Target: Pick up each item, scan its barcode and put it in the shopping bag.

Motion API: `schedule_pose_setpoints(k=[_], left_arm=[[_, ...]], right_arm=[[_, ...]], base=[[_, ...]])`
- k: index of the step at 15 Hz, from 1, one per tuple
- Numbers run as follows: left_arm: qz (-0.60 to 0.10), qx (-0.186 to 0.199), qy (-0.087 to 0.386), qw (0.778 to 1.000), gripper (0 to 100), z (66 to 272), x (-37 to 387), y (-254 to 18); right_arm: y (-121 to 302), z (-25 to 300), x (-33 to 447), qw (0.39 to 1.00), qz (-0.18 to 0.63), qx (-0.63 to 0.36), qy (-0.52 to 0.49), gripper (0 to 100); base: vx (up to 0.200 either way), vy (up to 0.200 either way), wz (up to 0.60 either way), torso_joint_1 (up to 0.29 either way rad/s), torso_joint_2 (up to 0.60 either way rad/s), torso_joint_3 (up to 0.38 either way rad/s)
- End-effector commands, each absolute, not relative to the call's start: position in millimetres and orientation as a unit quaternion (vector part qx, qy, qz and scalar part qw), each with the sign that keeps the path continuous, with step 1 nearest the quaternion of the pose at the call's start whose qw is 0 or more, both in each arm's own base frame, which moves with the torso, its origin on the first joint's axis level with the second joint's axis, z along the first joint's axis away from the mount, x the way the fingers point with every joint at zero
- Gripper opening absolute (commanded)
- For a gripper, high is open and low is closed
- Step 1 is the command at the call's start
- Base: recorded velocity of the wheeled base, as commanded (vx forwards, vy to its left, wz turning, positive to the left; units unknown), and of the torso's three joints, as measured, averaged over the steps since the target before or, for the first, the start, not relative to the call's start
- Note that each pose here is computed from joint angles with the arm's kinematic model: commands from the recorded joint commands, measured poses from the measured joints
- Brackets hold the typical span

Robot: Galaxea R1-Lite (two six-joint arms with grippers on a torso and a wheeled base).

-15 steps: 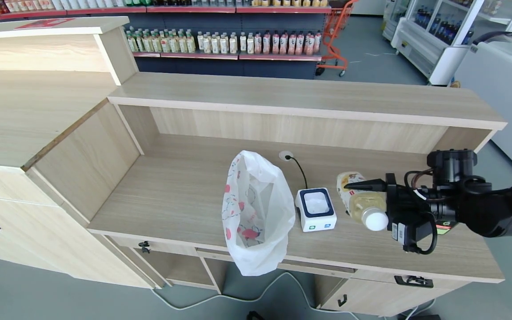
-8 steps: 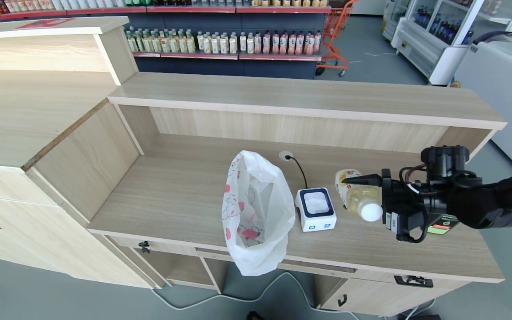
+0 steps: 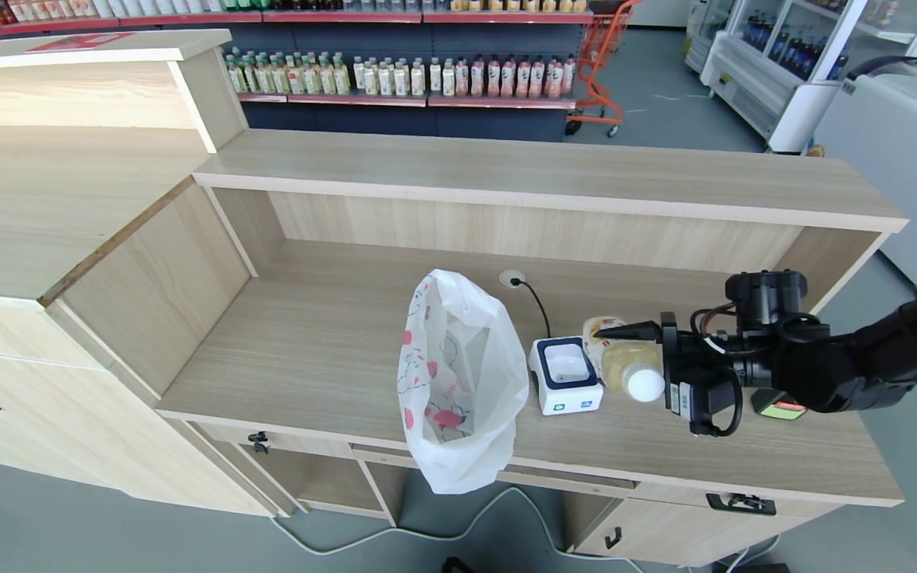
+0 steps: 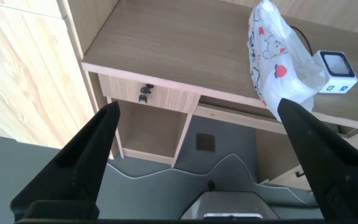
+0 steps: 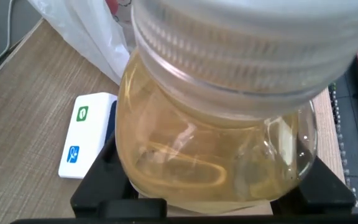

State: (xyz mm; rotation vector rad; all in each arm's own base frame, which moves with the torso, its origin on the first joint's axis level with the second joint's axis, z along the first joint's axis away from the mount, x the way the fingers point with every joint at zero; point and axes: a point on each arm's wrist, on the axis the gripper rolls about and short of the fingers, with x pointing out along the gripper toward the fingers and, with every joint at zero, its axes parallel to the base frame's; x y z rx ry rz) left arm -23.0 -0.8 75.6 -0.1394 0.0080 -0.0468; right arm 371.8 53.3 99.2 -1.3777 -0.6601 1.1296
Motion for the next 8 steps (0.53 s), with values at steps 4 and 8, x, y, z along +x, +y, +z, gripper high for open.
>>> schedule_pose_setpoints(k=[4, 8], left_arm=[[-0.024, -0.07, 0.004, 0.997, 100, 75.5, -23.1, -0.8], [-0.024, -0.07, 0.003, 0.997, 100, 75.7, -23.1, -0.8]], right_arm=[[54.7, 89.9, 376.0, 0.583, 0.491, -0.584, -0.278, 0], [55.1, 85.4, 378.0, 0.581, 0.495, -0.581, -0.282, 0]], base=[[0.0, 0.0, 0.0, 0.0, 0.0, 0.0], [0.0, 0.0, 0.0, 0.0, 0.0, 0.0]])
